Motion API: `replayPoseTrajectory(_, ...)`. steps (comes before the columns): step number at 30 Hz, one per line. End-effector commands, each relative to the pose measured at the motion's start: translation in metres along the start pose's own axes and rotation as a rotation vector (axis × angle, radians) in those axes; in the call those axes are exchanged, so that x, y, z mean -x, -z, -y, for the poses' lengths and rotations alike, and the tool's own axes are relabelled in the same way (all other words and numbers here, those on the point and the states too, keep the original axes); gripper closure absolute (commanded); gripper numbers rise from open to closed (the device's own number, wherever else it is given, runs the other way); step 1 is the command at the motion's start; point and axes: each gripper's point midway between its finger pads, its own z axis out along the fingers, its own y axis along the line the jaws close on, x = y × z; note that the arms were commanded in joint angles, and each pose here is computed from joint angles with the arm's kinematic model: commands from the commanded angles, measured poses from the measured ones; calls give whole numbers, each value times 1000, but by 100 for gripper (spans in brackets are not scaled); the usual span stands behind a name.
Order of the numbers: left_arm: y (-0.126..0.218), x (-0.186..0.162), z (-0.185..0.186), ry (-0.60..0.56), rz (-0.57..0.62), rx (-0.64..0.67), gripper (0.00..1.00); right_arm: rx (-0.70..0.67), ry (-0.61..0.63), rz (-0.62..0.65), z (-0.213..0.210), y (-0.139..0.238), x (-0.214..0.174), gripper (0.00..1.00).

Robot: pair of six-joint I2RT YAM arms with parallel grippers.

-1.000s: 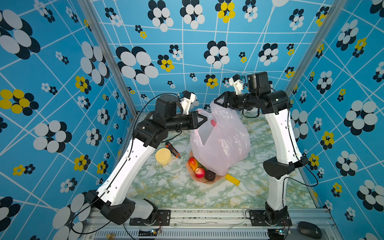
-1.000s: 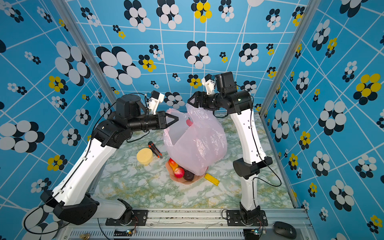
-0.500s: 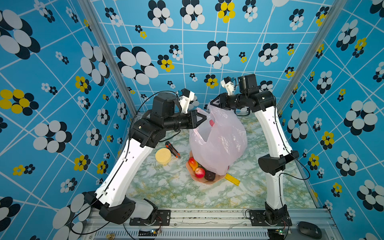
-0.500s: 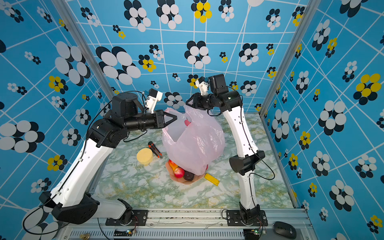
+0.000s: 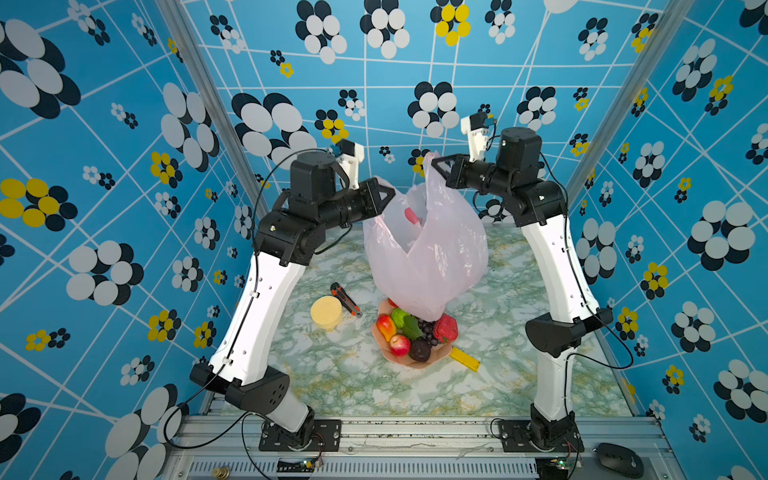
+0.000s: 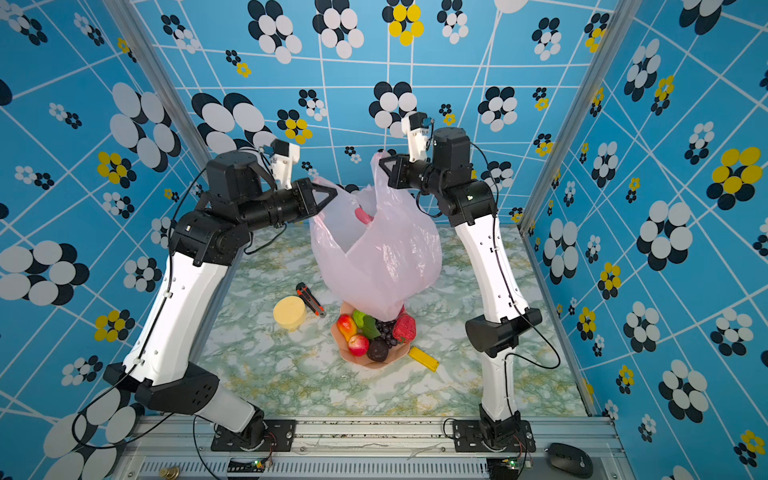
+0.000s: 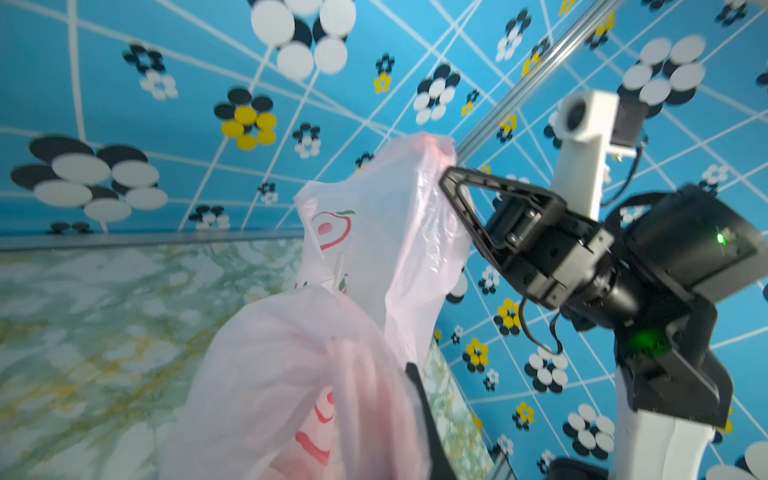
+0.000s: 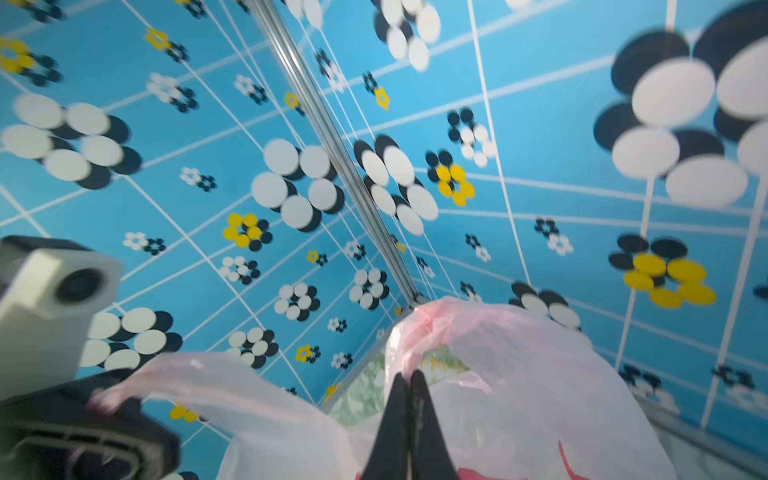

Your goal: Place the fruits into the plastic bag

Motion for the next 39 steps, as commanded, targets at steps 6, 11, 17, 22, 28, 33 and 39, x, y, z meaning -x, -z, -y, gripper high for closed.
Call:
replayPoseTrajectory(6, 40, 33, 6, -203, 198, 9, 100, 304, 121, 83, -73, 45, 35, 100)
replayPoseTrajectory(11, 17, -90, -133, -19, 25, 189, 100, -2, -31, -134, 51, 67, -174, 100)
replayPoseTrajectory(17, 2, -202, -206, 214, -124, 178, 100, -134, -297, -247, 106, 132, -287, 76)
replayPoseTrajectory(22, -16, -214, -173, 168, -198, 121, 100, -183, -335, -368, 103, 142, -295, 37)
replayPoseTrajectory(28, -25, -223, -158, 137, -274, 99, 100, -382, -266, -448, 115, 159, -291, 24)
replayPoseTrajectory(33, -25, -220, -151, 134, -274, 81, 100, -521, -149, -660, 111, 156, -322, 8)
replayPoseTrajectory(39, -30, -222, -140, 136, -281, 43, 100, -597, -144, -766, 100, 126, -359, 1)
